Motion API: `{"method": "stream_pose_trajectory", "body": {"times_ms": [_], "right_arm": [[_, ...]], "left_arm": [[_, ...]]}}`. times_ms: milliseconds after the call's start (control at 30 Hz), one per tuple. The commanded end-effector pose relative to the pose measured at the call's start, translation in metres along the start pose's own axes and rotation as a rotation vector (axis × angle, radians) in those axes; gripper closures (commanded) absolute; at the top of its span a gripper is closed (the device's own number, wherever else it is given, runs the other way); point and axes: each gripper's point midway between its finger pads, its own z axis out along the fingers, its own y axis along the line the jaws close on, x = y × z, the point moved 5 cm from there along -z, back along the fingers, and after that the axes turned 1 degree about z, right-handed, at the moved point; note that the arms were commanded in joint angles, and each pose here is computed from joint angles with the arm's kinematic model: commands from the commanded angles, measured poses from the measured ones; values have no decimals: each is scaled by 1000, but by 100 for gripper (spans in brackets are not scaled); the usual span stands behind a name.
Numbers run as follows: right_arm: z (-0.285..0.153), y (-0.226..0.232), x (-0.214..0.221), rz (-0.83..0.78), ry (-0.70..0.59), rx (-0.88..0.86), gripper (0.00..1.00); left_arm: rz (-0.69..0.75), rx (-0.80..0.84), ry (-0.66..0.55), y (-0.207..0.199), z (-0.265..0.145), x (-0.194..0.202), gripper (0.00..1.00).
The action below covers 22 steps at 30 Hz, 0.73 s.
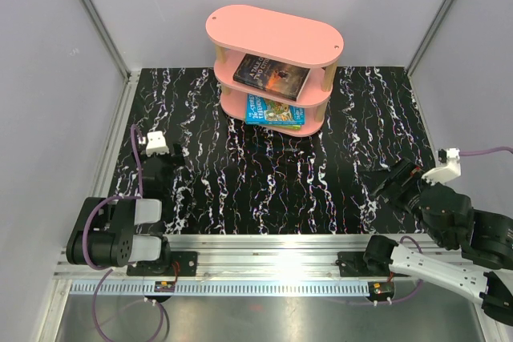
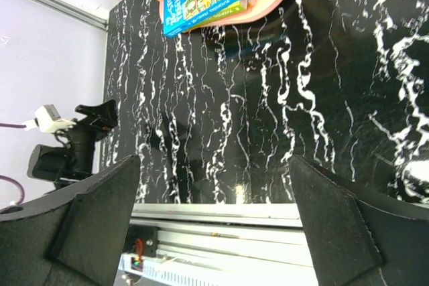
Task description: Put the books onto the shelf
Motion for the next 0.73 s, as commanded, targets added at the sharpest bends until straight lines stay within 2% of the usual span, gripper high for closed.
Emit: {"method": "stream_pose_trajectory", "body": {"times_ms": [0,467,700], "right_arm": [[-1,1,5,51,38,14,0],[21,-4,32,153,25,-56,0],[34,-2,38,107,-7,-57,0]], "left_arm": [[-47,8,-105,-2,8,-26,1],[-46,8,-106,-2,8,-27,1],[-45,8,-104,-2,8,-26,1]]}}
